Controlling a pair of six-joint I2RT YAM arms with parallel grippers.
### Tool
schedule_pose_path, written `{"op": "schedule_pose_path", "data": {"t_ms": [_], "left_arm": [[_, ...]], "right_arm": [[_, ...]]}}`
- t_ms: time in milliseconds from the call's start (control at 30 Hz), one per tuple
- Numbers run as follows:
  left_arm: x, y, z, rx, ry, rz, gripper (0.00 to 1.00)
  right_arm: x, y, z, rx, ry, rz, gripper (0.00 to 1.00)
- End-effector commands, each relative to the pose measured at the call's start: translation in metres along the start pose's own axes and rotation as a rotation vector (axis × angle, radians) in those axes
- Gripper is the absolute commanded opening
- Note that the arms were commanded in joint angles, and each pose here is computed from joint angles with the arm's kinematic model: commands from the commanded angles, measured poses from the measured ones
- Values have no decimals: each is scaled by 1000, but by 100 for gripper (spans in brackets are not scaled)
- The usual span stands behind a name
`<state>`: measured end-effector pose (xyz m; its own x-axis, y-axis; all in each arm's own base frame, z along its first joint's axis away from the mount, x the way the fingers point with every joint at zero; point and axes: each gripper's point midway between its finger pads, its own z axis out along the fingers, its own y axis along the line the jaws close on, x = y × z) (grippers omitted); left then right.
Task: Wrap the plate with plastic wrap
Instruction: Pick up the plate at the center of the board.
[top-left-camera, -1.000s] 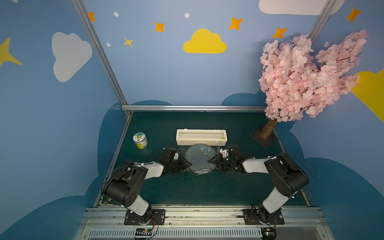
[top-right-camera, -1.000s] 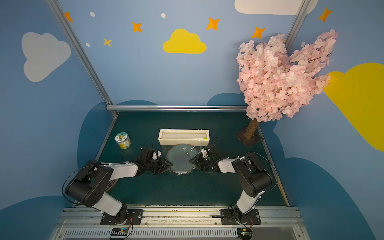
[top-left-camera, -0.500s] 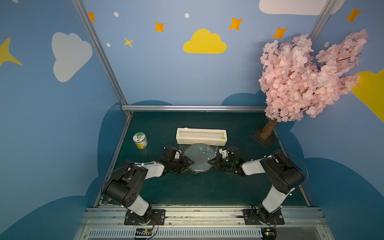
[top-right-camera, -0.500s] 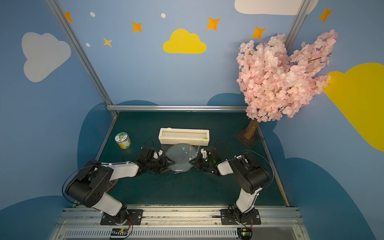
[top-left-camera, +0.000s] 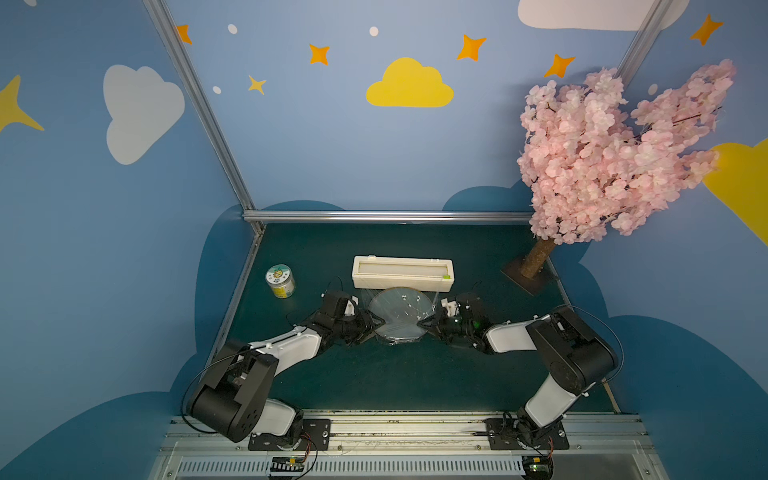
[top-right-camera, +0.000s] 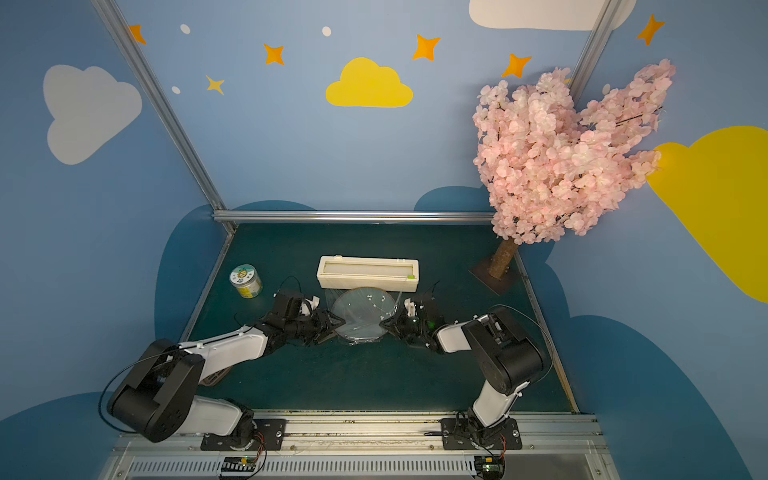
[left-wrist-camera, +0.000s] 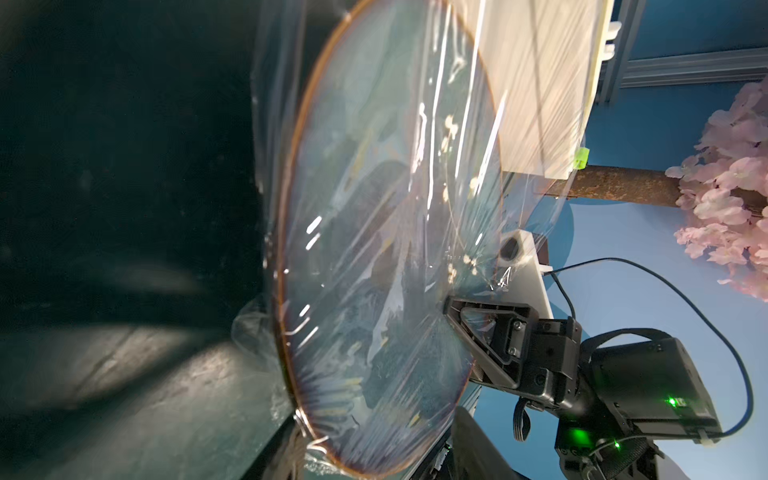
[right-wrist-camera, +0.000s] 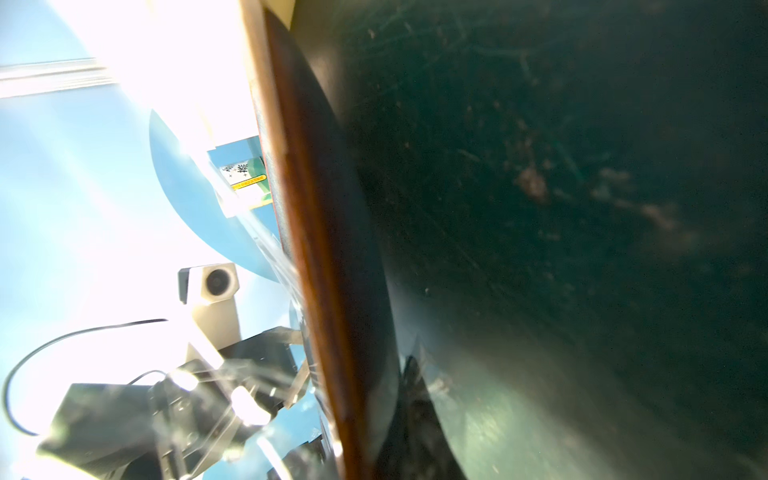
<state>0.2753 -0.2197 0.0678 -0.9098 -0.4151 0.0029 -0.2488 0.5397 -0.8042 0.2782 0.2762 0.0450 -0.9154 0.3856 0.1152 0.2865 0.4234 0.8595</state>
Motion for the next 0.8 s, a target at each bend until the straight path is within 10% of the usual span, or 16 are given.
{"op": "schedule_pose_path", "data": {"t_ms": [0, 267, 533, 767], "left_arm": [[0, 2, 4, 4, 11, -10, 56], [-5, 0, 9, 20, -12, -18, 51], [-8, -11, 26, 48, 2, -20, 20], [-6, -8, 30, 51, 4, -23, 24]], "right_arm": [[-10, 74, -18, -235, -66, -135, 4], [-4, 83, -19, -239, -61, -164, 4], [1, 85, -13, -247, -47, -161, 4], [1, 85, -12, -245, -50, -154, 4]]}}
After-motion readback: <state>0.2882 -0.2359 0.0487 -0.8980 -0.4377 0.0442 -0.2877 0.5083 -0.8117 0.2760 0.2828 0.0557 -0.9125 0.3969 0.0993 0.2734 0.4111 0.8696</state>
